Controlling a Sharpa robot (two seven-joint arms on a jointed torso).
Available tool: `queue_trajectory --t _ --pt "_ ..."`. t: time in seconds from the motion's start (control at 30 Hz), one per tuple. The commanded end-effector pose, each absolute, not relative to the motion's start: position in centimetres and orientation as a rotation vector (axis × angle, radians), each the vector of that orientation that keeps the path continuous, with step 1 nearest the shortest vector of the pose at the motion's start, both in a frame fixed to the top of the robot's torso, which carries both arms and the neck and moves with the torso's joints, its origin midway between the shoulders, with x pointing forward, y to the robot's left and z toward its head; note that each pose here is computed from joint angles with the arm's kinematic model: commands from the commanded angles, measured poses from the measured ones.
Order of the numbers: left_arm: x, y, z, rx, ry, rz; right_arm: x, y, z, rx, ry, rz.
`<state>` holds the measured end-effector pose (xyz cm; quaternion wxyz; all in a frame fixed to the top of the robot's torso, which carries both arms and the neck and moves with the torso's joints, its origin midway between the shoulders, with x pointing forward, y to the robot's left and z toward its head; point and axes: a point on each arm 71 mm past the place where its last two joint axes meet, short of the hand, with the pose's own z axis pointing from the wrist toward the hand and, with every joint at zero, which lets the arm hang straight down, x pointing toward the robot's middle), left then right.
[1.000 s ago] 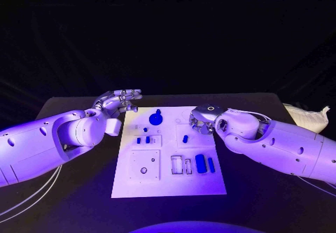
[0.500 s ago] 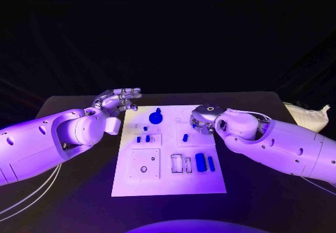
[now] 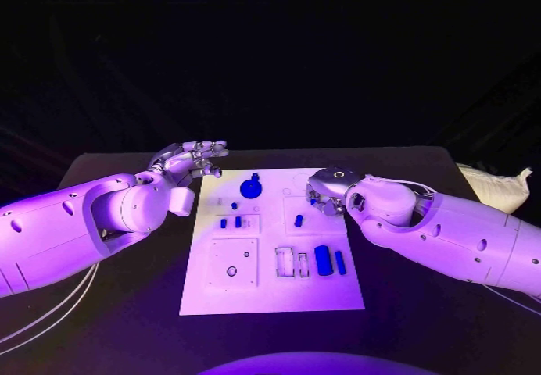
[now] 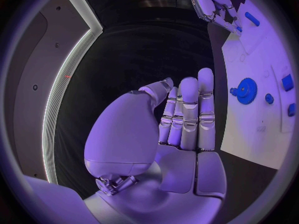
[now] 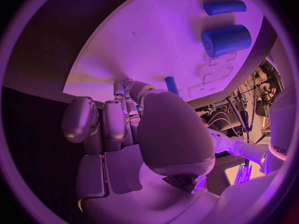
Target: Assemble the parts on the task board
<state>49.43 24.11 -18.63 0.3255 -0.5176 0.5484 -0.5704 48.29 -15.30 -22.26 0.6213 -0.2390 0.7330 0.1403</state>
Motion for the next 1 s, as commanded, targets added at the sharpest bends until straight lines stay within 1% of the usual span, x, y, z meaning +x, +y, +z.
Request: queue_trajectory --t 0.03,0.2,0.57,0.83,1.0 --pt "49.4 23.9 -18.5 -1.341 1.442 -1.511 47.9 -15.4 -23.0 -0.518 1.683 0.349" --pt "49.4 23.9 -18.5 -1.342 1.442 -1.51 47.7 -15.5 -22.7 -0.469 1.66 0.386" --pt "49.5 24.0 -18.5 -1.343 1.441 -1.508 47.7 -16.7 -22.1 -0.329 1.7 0.442" --pt "49.6 24.2 -18.6 -1.345 1.438 -1.501 47.2 -17.1 -21.1 -0.292 1.693 0.473" --pt "49.6 24.2 -18.6 -1.345 1.439 -1.501 46.4 -16.4 -20.2 -0.291 1.665 0.515"
